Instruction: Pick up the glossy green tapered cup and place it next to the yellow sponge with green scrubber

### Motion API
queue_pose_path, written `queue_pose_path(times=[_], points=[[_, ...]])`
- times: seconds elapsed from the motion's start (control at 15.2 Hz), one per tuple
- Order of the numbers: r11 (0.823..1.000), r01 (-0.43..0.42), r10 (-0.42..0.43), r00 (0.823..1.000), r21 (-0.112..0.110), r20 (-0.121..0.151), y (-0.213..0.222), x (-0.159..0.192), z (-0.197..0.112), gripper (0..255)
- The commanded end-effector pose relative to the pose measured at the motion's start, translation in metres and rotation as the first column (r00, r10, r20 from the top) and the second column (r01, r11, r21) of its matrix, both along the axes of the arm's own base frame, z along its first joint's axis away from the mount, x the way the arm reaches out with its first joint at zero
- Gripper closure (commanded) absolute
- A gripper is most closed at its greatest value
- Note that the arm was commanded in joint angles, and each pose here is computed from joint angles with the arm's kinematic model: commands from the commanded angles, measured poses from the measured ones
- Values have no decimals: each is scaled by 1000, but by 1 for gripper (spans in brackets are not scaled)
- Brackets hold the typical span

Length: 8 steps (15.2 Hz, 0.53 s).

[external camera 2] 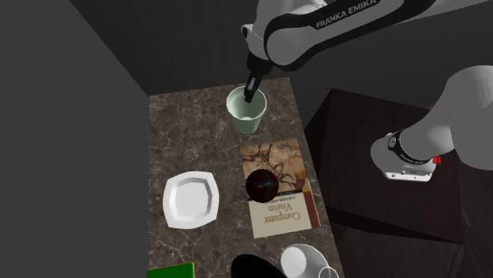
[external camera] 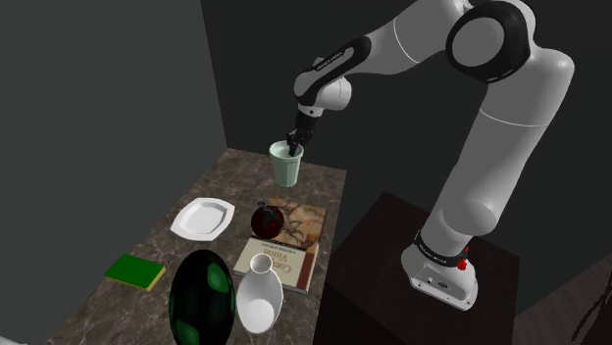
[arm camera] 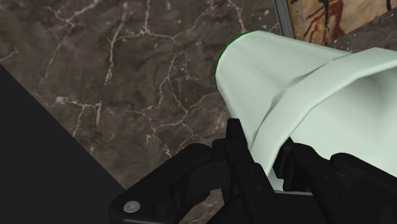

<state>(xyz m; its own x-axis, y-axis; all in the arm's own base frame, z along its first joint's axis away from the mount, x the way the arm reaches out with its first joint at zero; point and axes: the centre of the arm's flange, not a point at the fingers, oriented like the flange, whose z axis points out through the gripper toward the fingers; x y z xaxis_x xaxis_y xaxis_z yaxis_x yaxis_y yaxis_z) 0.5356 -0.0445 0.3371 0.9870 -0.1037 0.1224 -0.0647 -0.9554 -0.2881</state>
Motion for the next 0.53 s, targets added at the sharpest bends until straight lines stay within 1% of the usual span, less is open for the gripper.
queue_pose_path(times=[0.0, 0.46], points=[[1000, 0, 0, 1000, 0, 0, 0, -1, 11, 255], [1000, 0, 0, 1000, 0, 0, 0, -1, 48, 255]])
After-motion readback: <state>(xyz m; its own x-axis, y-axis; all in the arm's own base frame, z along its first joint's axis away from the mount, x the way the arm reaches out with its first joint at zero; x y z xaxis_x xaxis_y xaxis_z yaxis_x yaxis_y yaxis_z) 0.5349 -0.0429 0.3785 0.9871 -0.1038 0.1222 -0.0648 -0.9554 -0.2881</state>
